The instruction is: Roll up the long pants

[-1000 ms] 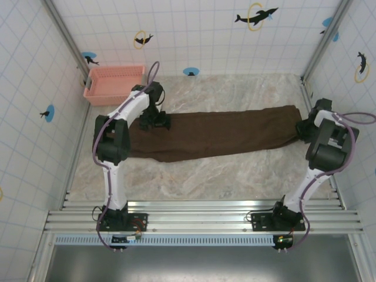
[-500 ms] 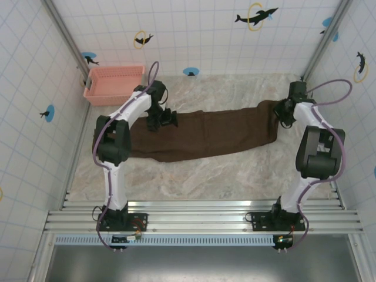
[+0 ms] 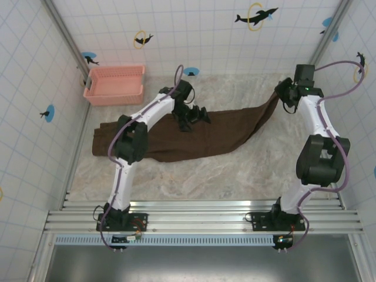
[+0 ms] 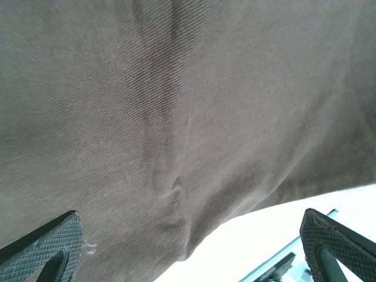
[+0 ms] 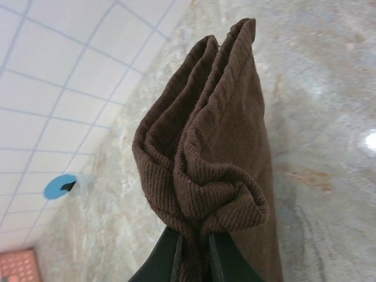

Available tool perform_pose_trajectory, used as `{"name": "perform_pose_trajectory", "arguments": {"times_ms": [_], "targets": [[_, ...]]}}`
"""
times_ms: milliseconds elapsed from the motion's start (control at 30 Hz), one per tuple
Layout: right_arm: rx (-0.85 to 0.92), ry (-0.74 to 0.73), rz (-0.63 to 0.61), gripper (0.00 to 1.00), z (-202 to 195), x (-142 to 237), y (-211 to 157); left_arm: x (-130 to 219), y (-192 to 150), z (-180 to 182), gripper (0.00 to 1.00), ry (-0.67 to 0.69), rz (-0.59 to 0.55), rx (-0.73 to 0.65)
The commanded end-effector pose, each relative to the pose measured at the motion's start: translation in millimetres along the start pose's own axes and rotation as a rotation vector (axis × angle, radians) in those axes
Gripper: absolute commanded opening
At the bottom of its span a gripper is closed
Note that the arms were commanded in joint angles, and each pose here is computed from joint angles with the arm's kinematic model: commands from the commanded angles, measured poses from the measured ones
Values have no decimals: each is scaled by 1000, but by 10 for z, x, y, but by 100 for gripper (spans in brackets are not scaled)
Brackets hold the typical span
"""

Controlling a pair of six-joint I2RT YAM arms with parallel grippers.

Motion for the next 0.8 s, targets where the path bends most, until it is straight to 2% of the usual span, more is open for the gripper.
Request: {"name": "perform_pose_trajectory", "arguments": {"times_ms": [0,233,333,600,767], "targets": [[14,169,-27,7,421,303,69,-133,27,-27,97,-61,11,107],[54,292,45,7,726,286,-105,-333,113,19,97,-55,-40,216],[59,328,39,7,811,326,-127,-547,133,95,97,-31,-27,259],[128,468,159,8,1146,496,-423,-836,204,55,97,-4,-30,348],[162,530,154,8,1296,704,-344,-944,293,-8,97,-17,-49,381]]}}
Point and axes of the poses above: each hand's point on the last joint's axis, 136 mm out from that joint toward the fingers, its own x axis back along the fingers, its own z axis along the line the jaws close on, y = z × x, the point moved 2 cm from there along x, back along the fingers, and after that the axes turned 15 degrees about -x, right-handed, at the moved point
